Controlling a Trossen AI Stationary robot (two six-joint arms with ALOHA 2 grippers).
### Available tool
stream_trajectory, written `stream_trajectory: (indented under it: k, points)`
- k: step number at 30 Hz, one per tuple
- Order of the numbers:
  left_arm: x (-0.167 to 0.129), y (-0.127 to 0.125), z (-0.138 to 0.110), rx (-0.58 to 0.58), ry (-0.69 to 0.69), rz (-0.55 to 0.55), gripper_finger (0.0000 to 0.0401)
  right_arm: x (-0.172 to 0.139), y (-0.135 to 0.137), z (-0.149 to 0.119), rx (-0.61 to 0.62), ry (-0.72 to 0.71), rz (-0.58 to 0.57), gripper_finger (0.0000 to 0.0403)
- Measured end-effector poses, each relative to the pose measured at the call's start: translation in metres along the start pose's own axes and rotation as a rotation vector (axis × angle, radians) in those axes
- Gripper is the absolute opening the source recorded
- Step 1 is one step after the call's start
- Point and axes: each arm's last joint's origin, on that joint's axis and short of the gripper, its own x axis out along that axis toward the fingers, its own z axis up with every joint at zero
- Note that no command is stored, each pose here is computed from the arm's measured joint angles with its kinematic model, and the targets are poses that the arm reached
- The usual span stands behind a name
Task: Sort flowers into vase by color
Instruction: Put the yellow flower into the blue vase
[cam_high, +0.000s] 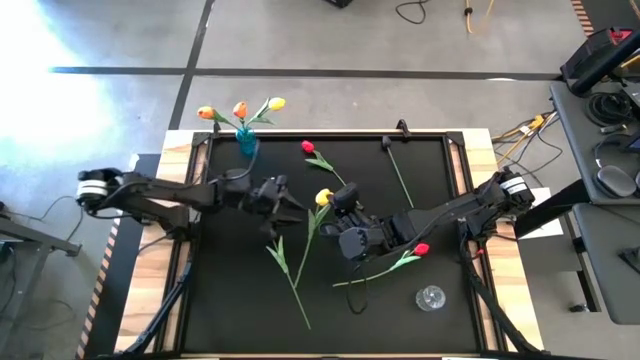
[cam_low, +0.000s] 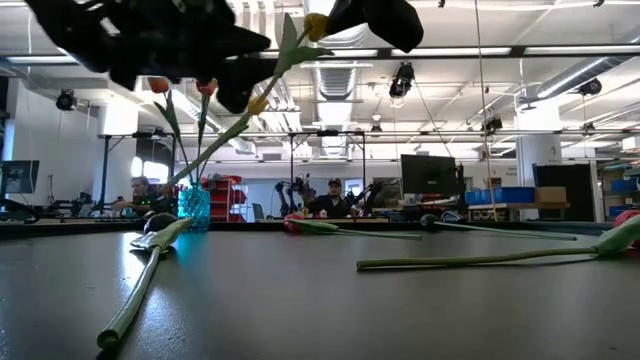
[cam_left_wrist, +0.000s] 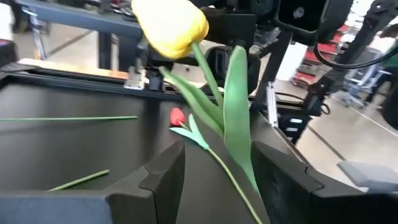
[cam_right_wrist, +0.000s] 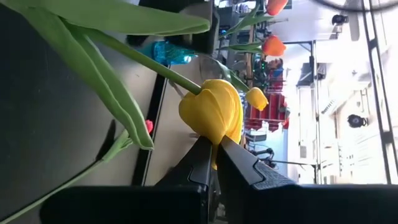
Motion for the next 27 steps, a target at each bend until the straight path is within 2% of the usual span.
stream_trajectory:
  k: [7, 14, 19, 24, 27]
  points:
    - [0.033, 0.011, 0.002, -0.047, 0.061, -0.075, 0.0169, 0.000, 0.000, 0.000, -0.006, 0.000, 0.000, 0.0013]
    - [0.047, 0.015, 0.003, -0.036, 0.067, -0.105, 0.0147, 0.000, 0.000, 0.000, -0.006, 0.000, -0.001, 0.0013]
    - [0.045, 0.014, 0.003, -0.018, 0.043, -0.111, 0.0099, 0.000, 0.000, 0.000, -0.004, -0.001, -0.001, 0.0013]
    - [0.042, 0.013, 0.001, 0.016, 0.033, -0.114, 0.0022, 0.000, -0.002, 0.003, 0.023, -0.017, -0.017, 0.0013]
    - [0.041, 0.014, 0.001, 0.052, 0.016, -0.099, 0.0008, -0.001, -0.005, 0.005, 0.062, -0.032, -0.031, 0.0017]
